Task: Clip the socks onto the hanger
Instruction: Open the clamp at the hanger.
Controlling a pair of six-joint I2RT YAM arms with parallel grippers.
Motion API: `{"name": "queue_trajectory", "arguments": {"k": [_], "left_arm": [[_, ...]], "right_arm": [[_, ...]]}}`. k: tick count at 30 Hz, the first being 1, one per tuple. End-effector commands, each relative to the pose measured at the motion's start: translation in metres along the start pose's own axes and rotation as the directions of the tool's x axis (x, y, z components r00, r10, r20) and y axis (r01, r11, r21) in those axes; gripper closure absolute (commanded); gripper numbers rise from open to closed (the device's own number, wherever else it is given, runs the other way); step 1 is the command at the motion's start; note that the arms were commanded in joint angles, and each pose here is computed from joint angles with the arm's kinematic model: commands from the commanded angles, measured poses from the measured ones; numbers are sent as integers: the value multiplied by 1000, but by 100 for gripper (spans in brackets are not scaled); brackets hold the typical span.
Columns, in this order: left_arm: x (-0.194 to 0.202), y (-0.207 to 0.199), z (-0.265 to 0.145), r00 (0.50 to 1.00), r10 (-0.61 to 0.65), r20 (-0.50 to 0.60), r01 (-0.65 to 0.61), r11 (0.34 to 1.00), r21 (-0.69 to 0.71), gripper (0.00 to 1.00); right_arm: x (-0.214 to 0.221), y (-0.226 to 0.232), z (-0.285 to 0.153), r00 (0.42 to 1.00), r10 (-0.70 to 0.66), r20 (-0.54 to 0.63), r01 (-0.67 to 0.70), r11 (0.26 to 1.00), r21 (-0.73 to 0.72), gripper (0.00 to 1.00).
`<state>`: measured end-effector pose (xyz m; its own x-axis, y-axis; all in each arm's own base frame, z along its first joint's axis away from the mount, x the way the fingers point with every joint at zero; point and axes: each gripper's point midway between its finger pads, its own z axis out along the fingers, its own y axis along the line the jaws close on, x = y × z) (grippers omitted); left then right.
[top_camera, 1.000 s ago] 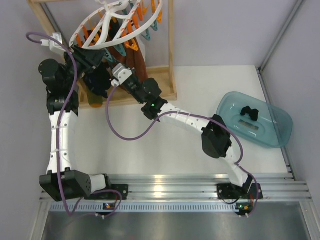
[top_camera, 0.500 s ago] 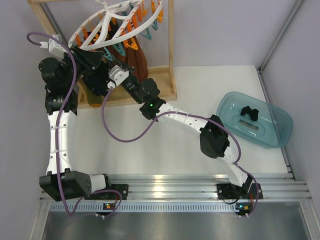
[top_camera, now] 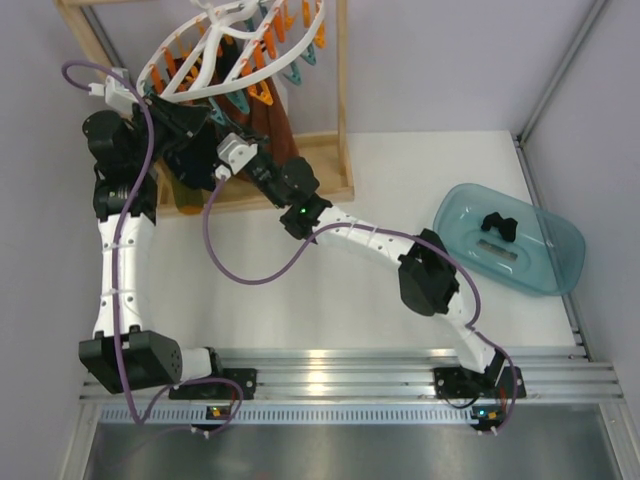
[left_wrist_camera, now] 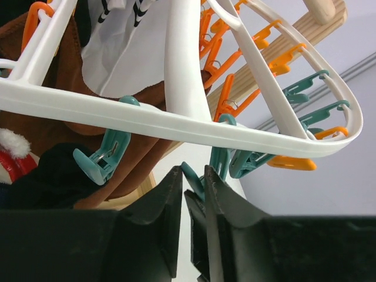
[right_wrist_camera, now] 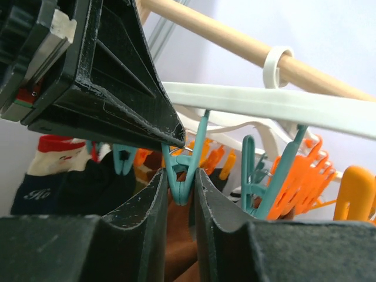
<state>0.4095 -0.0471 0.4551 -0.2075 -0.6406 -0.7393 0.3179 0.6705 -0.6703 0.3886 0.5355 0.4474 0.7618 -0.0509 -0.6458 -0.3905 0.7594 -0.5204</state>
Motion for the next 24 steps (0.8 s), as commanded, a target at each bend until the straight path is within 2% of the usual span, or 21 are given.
{"name": "queue_trajectory", "arguments": {"k": [1,4,5,9,14,24], "left_arm": [[-17,-5,6,997,52,62,-54,998,30,78],[-14,-7,10,995,82,60,-86,993,74,85],[-11,-9,9,995,91,47,-95,990,102,86],[-7,-12,9,994,98,45,-104,984,148,92],[-3,-11,10,993,110,42,-116,977,178,92],[-1,-15,9,992,118,36,-123,971,205,93]], "right_arm": [[-43,-11,4,988,122,100,-118,992,-39,79],[-48,-9,1,960,263,99,-247,957,-155,62],[-40,-13,0,939,339,63,-324,929,-178,60],[-34,-21,2,855,518,-17,-501,819,-279,57],[-16,-37,7,740,666,-95,-665,704,-249,53],[-9,-37,17,723,686,-81,-684,695,-224,55]]}}
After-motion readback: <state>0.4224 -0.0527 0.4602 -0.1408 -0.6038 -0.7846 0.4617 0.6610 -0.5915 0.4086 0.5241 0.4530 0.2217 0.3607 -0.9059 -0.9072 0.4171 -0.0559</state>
